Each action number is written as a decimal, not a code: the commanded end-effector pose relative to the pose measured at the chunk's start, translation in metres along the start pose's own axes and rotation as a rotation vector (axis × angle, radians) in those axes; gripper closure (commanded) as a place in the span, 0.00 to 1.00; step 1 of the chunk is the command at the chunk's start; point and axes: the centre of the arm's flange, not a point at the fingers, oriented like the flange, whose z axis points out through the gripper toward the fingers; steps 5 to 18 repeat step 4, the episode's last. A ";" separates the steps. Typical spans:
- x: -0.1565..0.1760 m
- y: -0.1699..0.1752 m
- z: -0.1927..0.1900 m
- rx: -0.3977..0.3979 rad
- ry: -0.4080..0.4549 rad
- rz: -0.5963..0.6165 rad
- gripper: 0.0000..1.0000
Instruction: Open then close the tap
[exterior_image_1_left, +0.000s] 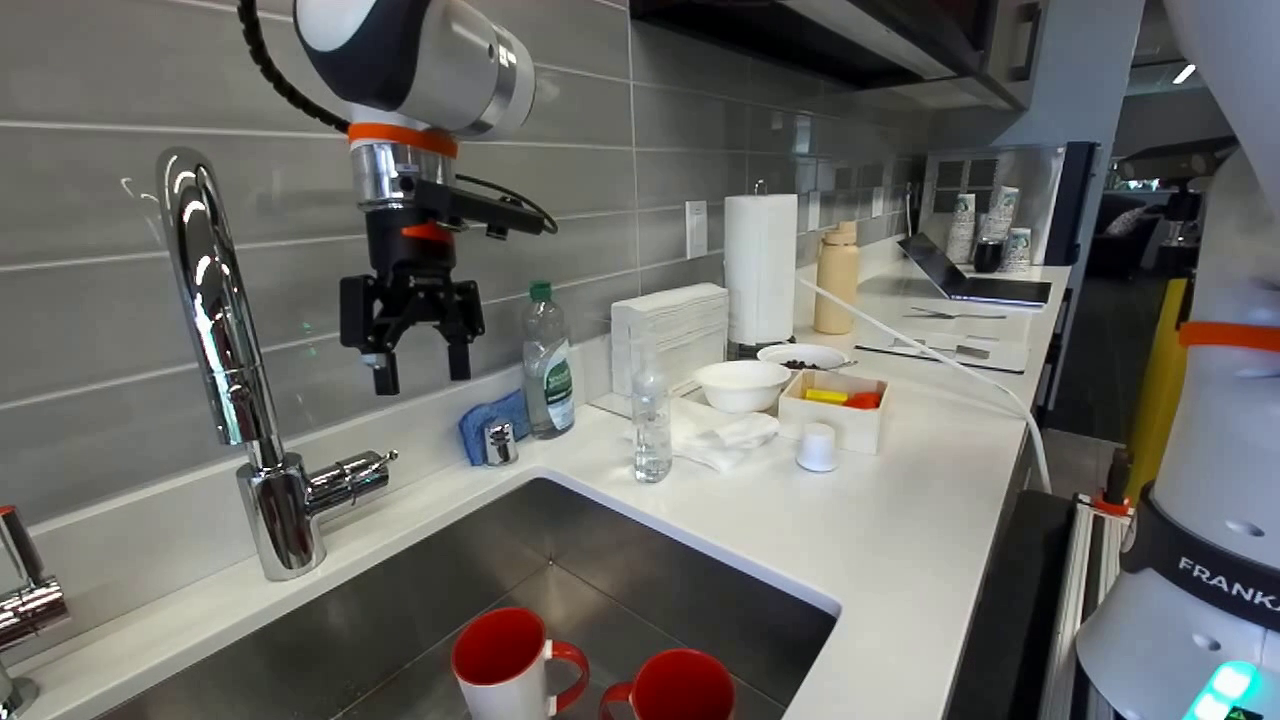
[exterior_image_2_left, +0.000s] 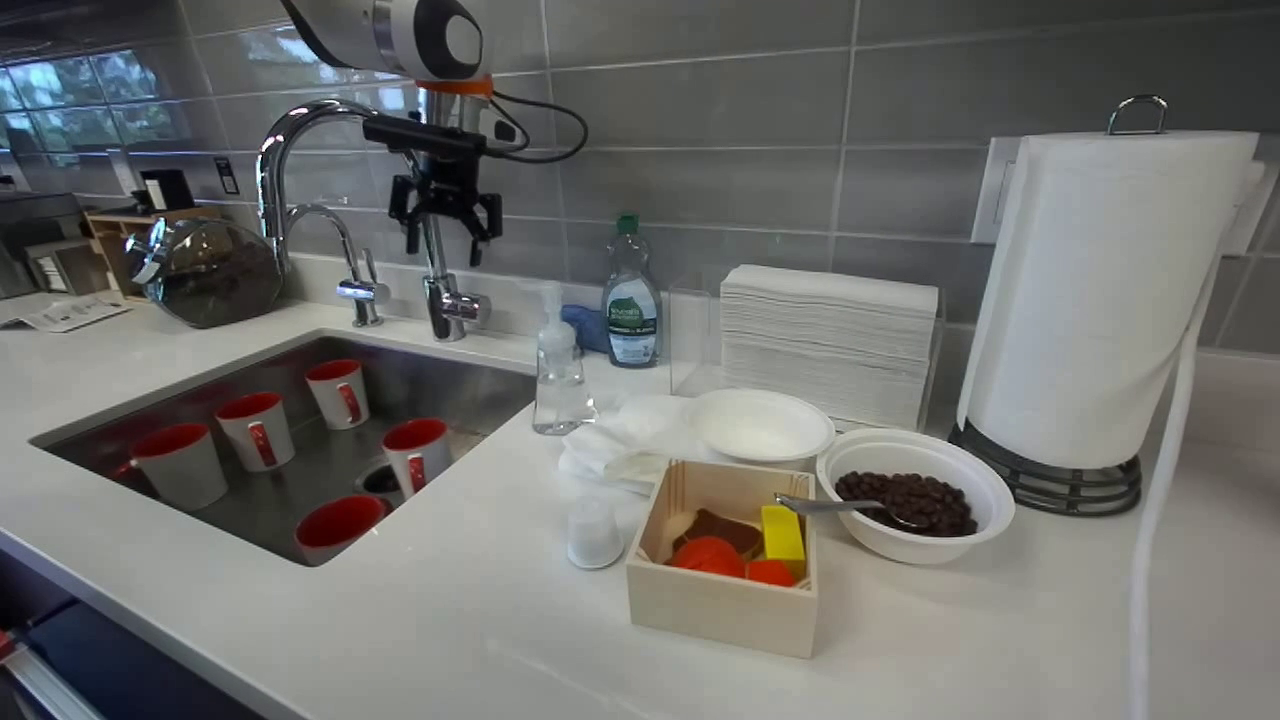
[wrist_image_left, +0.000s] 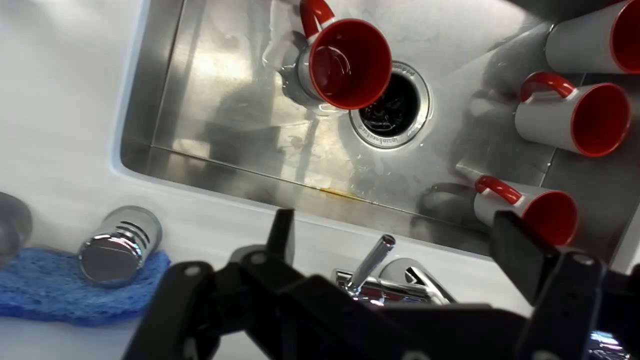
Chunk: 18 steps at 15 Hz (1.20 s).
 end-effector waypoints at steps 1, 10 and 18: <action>-0.018 0.005 -0.019 -0.033 -0.040 0.053 0.00; -0.020 0.010 -0.021 -0.031 -0.062 0.067 0.00; -0.020 0.010 -0.021 -0.031 -0.062 0.067 0.00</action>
